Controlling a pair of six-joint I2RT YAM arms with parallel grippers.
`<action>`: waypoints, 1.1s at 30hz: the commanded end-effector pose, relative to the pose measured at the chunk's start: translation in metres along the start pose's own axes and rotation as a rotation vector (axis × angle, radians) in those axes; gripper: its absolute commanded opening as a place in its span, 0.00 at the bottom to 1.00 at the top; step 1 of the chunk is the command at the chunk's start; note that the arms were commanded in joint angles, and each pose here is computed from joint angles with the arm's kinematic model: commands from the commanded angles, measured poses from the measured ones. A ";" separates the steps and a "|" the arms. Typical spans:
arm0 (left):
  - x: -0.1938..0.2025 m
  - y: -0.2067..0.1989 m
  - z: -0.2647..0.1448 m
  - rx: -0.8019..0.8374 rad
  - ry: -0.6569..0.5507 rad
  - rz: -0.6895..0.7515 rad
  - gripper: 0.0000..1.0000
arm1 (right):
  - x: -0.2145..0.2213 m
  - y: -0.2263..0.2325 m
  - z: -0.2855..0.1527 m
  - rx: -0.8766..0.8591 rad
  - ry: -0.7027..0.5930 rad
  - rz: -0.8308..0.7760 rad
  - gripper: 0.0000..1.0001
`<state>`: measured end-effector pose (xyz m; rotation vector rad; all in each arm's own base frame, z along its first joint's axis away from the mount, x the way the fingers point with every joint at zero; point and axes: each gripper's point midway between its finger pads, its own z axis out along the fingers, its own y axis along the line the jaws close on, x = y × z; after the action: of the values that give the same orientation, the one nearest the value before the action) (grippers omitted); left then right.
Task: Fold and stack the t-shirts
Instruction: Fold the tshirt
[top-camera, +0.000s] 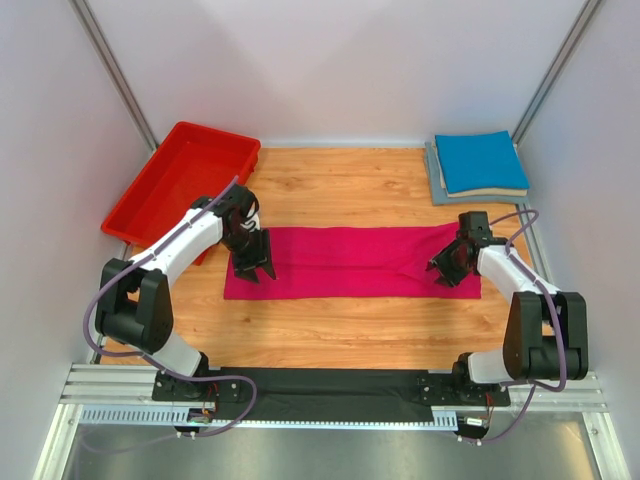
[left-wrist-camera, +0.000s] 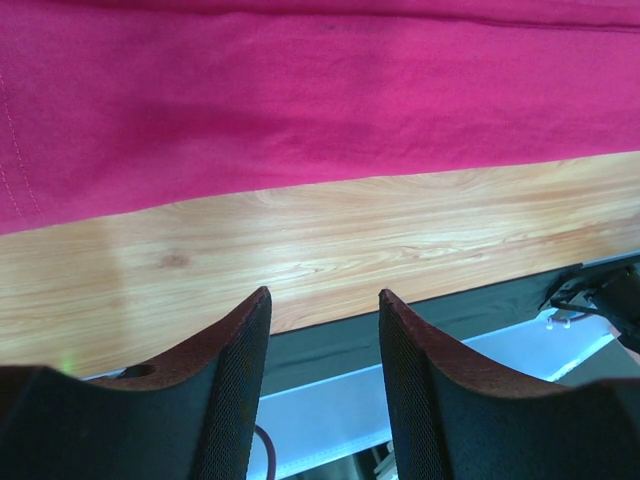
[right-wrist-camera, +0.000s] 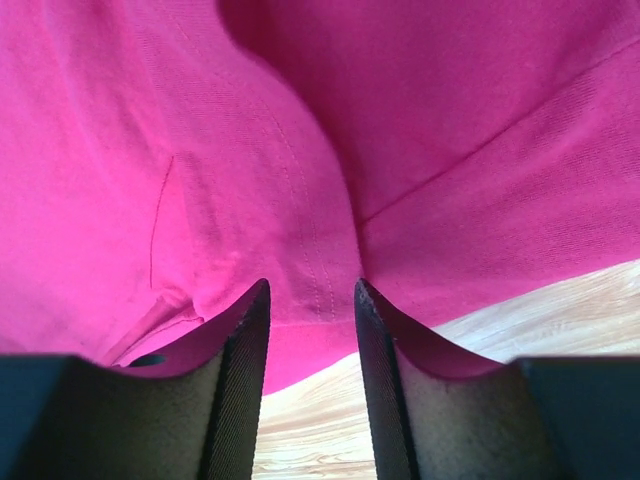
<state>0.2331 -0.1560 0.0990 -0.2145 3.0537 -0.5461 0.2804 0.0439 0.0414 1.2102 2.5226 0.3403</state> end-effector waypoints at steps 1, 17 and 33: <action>-0.003 -0.005 -0.004 0.018 -0.018 0.027 0.54 | -0.004 -0.003 0.000 0.011 -0.036 0.000 0.40; -0.006 -0.005 -0.004 0.014 -0.024 0.027 0.55 | 0.002 -0.010 0.015 0.004 -0.033 0.025 0.34; -0.010 -0.006 0.001 0.005 -0.012 0.021 0.54 | -0.011 0.011 0.004 -0.015 -0.036 0.028 0.00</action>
<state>0.2336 -0.1553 0.0930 -0.2214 3.0727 -0.5293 0.2768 0.0423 0.0279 1.2472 2.5226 0.3190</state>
